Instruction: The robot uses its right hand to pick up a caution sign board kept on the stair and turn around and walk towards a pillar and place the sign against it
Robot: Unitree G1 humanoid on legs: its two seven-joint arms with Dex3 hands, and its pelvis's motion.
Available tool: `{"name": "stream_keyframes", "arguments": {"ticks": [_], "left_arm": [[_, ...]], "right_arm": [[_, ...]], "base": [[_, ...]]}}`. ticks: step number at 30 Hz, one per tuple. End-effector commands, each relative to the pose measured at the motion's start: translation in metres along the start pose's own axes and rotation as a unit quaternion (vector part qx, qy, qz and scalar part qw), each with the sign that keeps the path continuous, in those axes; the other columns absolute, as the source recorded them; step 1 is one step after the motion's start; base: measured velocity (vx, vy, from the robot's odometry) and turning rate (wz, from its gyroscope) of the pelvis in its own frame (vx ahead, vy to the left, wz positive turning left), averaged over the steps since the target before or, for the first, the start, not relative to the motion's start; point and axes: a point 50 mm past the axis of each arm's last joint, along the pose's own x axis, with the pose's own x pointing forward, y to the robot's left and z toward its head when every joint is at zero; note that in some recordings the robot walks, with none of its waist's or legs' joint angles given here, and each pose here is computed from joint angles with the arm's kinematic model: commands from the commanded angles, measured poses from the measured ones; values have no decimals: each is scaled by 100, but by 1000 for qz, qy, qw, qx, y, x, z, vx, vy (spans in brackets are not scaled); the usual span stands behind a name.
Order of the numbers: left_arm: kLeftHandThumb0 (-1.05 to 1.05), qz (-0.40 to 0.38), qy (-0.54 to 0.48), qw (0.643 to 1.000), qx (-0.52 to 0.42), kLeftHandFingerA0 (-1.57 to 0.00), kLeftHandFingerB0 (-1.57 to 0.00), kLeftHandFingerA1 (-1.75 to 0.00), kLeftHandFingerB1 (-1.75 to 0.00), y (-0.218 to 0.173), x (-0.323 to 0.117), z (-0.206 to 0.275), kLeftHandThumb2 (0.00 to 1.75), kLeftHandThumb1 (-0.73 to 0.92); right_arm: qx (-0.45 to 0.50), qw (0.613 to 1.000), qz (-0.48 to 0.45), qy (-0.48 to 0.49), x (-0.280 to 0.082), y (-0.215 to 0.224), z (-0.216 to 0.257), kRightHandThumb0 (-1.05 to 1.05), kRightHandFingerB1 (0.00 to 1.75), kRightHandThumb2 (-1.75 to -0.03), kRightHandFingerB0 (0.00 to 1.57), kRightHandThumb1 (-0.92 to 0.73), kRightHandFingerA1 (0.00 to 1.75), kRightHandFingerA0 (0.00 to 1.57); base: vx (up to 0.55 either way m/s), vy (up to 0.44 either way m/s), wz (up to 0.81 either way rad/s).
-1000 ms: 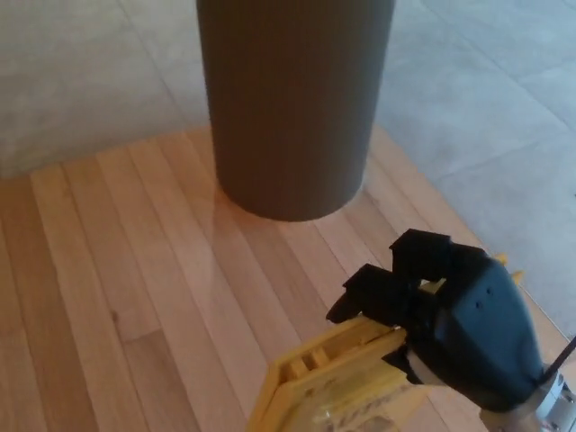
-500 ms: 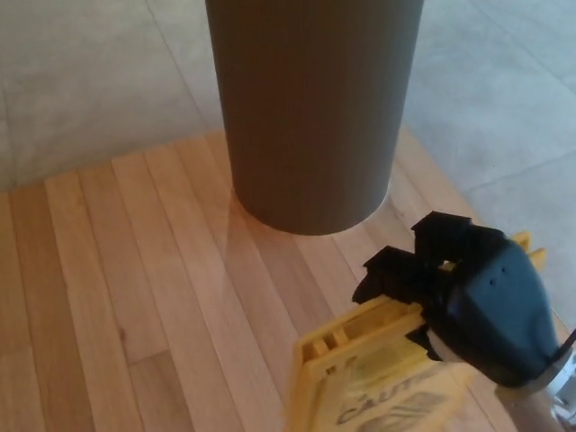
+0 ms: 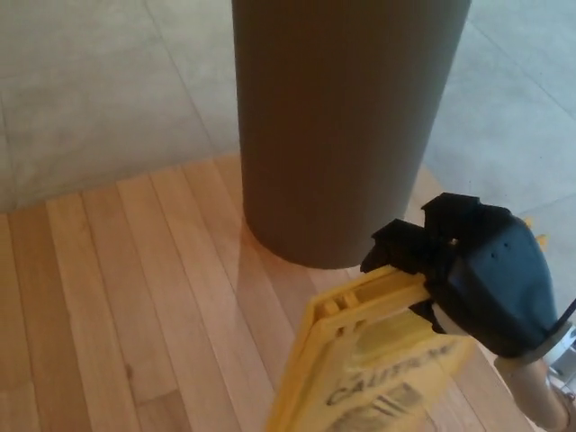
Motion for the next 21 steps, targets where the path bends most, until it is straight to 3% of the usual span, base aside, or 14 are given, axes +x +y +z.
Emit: {"name": "stream_keyframes", "arguments": {"ticks": [1, 13, 16, 21], "left_arm": [[-40, 5, -27, 1000, 2, -111, -97, -75, -67, 2, -2, 4, 66, 44], [-39, 7, -27, 1000, -4, -111, -96, -76, -67, 3, -2, 4, 65, 44], [-39, 8, -24, 1000, -3, -110, -95, -74, -67, 2, -1, 4, 64, 45], [-40, 3, -32, 999, 3, -112, -98, -74, -67, 0, -2, 5, 66, 43]], "right_arm": [[-21, 998, -42, 34, 3, -10, -17, -16, 102, -95, 89, -55, 151, 97], [-69, 994, -6, 79, -11, -2, -40, -18, 109, -90, 87, -56, 154, 93], [-66, 995, -2, 77, -10, 0, -38, -18, 102, -90, 90, -55, 150, 94], [-61, 995, 4, 77, -10, 5, -38, -19, 107, -88, 87, -58, 154, 92]], "base": [[131, -38, -9], [94, -49, -25], [107, 87, -33], [138, 257, -29]]}}
